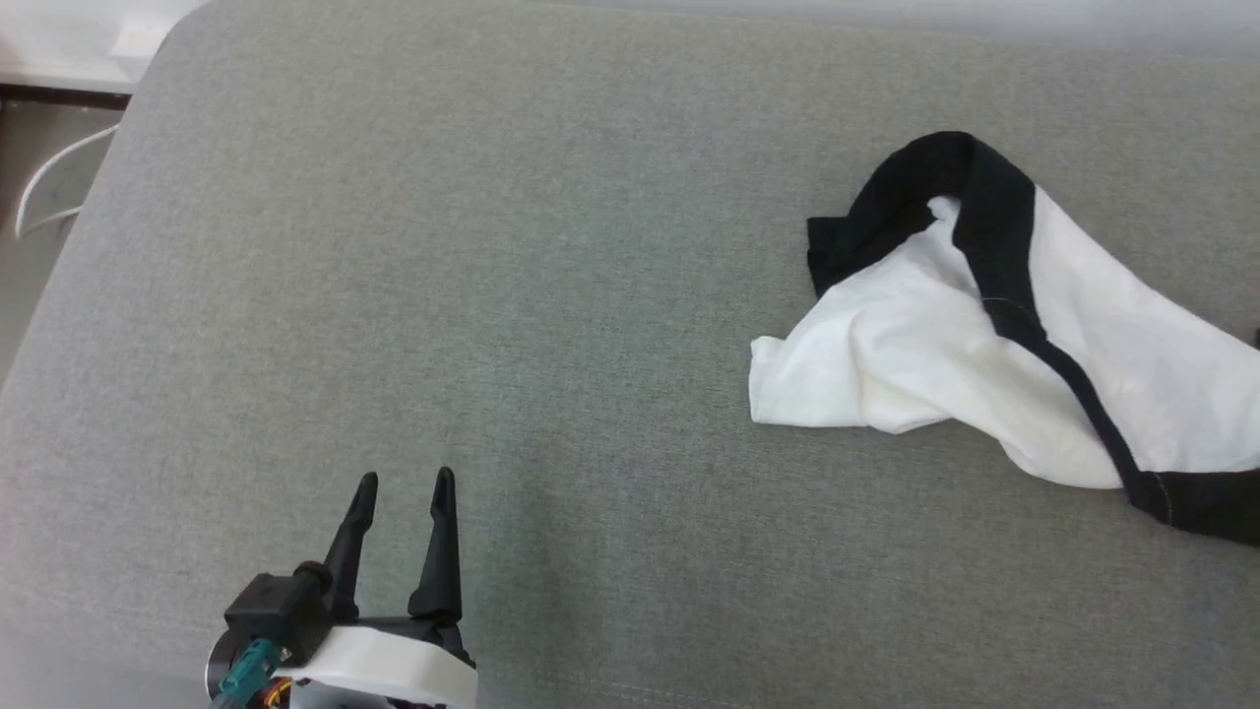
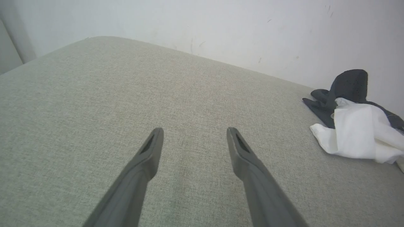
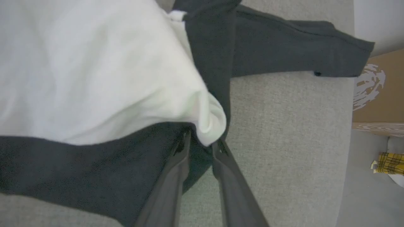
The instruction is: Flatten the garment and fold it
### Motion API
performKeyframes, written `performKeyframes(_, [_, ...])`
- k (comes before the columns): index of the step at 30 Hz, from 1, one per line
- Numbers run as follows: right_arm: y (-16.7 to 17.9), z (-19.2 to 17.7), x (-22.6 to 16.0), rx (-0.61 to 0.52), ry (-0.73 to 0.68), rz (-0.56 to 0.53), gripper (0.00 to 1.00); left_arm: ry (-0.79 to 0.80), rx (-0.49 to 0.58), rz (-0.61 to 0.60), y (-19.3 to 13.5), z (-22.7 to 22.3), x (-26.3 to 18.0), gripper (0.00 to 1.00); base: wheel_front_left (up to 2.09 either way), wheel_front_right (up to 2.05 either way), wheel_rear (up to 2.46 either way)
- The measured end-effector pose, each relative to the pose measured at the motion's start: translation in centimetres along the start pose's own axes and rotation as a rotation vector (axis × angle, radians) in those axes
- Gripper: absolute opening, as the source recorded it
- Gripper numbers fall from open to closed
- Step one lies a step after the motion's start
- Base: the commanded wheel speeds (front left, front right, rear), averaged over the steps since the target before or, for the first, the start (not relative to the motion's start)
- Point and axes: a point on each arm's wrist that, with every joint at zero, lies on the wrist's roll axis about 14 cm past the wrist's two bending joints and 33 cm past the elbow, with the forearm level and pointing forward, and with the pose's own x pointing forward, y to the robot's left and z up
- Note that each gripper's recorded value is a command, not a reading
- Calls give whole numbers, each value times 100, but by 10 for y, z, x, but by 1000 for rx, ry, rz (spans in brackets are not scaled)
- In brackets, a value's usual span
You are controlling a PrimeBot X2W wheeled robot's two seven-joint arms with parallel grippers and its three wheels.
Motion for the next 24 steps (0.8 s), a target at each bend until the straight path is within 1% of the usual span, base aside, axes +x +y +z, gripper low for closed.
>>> performKeyframes(2, [5,10,-3,21,-51,10,100,1,-3,-14,-3,0,1,100,0,0,0])
performKeyframes(6, [8,47,-19,67,-210,24,100,-2,-8,-35,-10,0,1,100,0,0,0])
performKeyframes(9, [7,81,-43,138,-374,32,100,-8,-12,-50,-14,2,1,100,0,0,0])
performKeyframes(12, [12,101,-69,202,-511,47,100,-17,-16,-66,-20,4,2,100,0,0,0])
performKeyframes(16, [21,100,-98,281,-652,38,100,-28,-19,-81,-25,7,4,100,0,0,0])
performKeyframes(20, [44,86,-117,366,-758,29,100,-39,-19,-80,-25,11,5,100,0,0,0])
performKeyframes(24, [54,64,-126,406,-818,-6,100,-38,-20,-85,-26,10,4,100,0,0,0])
